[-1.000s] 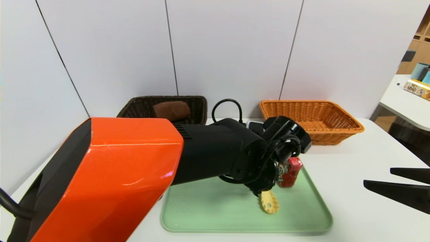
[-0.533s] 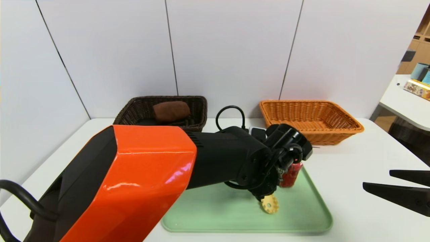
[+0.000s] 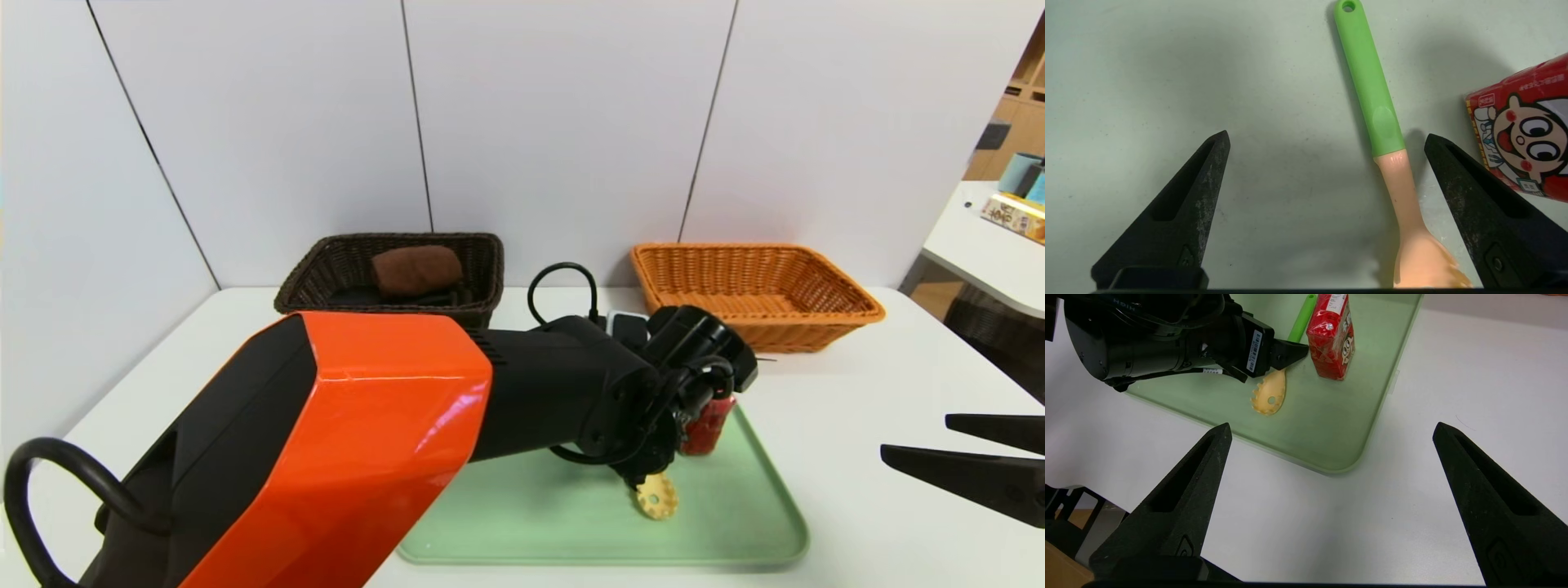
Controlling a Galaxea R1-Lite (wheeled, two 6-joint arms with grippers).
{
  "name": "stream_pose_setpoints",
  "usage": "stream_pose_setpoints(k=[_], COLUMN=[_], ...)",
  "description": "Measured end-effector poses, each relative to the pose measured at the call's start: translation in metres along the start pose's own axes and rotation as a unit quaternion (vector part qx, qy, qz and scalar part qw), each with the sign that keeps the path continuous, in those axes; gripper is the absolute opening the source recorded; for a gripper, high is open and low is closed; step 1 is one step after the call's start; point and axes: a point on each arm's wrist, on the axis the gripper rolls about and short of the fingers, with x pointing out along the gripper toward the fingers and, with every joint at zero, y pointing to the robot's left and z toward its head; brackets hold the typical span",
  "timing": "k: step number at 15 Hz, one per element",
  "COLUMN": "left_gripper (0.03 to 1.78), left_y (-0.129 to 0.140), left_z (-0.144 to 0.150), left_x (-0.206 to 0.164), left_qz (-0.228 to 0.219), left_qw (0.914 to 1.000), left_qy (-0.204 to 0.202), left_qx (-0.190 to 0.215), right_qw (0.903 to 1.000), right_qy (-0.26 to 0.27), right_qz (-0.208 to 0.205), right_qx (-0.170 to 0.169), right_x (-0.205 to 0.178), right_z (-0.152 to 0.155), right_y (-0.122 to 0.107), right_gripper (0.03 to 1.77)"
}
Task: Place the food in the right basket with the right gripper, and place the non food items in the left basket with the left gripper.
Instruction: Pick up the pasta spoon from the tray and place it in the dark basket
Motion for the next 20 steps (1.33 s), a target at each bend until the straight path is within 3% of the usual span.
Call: stream_pose_setpoints(k=[11,15,20], left_gripper=[1.69,1.69,1.69], left_y=[0.003,0.003,0.003], left_z=[0.000,0.002,0.004], left_x=[0.005,-0.001,-0.004], left_qz=[-0.001,-0.036,-0.042], left_qw=[0.9998,0.9983,0.9979], left_qy=[0.009,0.029,0.030], left_qx=[-0.017,-0.036,-0.039], right_qw=[1.0000,1.0000,1.0000], right_qy=[0.000,-0.001,-0.002], right_qz=[-0.001,-0.001,-0.001], right_qx=[0.000,0.000,-0.001], right_x=[0.000,0.000,0.000], right_z=[0.000,0.001,0.001], right_y=[0.000,0.000,0.000], right_gripper=[1.70,1.70,1.70])
